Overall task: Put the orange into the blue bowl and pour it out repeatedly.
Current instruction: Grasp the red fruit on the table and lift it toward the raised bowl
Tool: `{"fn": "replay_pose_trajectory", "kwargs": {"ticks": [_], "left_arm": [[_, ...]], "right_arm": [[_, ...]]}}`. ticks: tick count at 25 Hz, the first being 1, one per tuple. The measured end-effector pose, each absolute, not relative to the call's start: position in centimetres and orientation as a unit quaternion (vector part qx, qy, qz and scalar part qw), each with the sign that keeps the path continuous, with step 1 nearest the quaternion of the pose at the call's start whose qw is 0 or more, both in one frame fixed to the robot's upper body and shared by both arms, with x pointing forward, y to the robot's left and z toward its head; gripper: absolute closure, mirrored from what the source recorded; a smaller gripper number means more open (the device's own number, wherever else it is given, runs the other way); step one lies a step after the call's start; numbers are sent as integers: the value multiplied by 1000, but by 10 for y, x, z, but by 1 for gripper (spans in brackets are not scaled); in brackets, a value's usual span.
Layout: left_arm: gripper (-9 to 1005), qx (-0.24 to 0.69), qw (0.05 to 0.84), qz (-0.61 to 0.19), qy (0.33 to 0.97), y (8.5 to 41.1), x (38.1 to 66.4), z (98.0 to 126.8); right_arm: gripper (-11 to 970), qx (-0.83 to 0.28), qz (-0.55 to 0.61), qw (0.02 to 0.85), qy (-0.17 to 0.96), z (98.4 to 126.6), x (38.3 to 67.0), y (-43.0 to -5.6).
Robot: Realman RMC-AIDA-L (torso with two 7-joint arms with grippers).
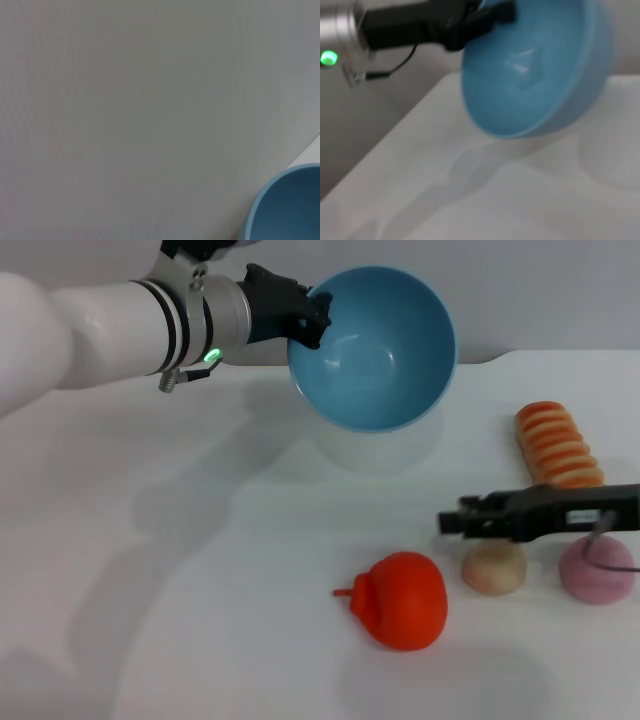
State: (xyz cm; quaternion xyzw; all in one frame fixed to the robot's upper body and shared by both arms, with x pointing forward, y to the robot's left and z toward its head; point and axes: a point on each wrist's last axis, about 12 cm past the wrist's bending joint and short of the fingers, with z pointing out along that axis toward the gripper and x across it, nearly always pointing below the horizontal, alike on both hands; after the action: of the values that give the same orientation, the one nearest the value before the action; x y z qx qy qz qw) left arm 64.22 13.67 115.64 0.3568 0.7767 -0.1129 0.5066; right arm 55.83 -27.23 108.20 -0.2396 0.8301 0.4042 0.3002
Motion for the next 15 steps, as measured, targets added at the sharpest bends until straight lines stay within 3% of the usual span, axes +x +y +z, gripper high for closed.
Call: {"fn": "replay_pose_trajectory", "kwargs": {"ticks": [7,15], "left_arm": [[997,355,503,-111,780,137,641,1154],[997,355,503,-106,781,139,642,1152]], "right_arm": [[356,-272,371,224,859,1069,570,-240],[369,-310,366,190,857,1064,566,-223]]}}
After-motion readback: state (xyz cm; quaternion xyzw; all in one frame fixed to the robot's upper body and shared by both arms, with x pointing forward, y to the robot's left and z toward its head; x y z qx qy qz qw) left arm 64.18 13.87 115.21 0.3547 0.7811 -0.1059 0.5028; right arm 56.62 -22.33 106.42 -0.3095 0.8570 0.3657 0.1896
